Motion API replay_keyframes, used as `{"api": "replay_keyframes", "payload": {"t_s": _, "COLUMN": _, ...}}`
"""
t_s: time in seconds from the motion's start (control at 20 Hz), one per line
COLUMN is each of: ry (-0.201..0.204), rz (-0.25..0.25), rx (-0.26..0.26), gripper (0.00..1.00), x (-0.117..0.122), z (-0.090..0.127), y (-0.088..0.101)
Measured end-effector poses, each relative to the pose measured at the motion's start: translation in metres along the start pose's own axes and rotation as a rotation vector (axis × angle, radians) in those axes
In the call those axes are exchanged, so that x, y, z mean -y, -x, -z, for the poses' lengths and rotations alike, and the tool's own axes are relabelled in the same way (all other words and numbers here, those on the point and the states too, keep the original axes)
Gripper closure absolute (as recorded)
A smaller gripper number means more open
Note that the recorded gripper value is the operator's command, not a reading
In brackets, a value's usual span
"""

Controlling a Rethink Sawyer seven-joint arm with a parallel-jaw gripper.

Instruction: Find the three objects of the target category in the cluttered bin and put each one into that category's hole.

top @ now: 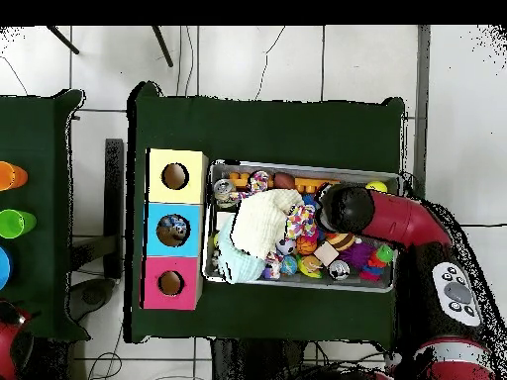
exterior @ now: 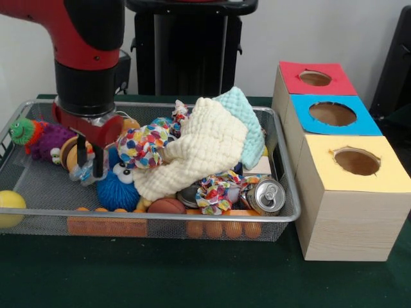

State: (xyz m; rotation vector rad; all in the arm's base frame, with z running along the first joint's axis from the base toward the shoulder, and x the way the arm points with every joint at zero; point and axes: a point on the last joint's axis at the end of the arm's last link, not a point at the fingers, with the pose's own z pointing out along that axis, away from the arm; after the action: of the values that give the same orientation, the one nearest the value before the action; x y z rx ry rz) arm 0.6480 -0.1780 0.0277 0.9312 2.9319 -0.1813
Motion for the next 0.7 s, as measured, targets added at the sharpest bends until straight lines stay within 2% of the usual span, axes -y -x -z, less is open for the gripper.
{"api": "replay_keyframes", "payload": {"t_s": 0.3, "ry": 0.010, "rz": 0.000, "rx": 0.009, "gripper": 1.00, "x": -0.010, "z": 0.016, "y": 0.000}}
{"api": "replay_keyframes", "payload": {"t_s": 0.7, "ry": 0.033, "rz": -0.033, "rx": 0.008, "gripper": 1.00, "x": -0.016, "z": 0.029, "y": 0.004}}
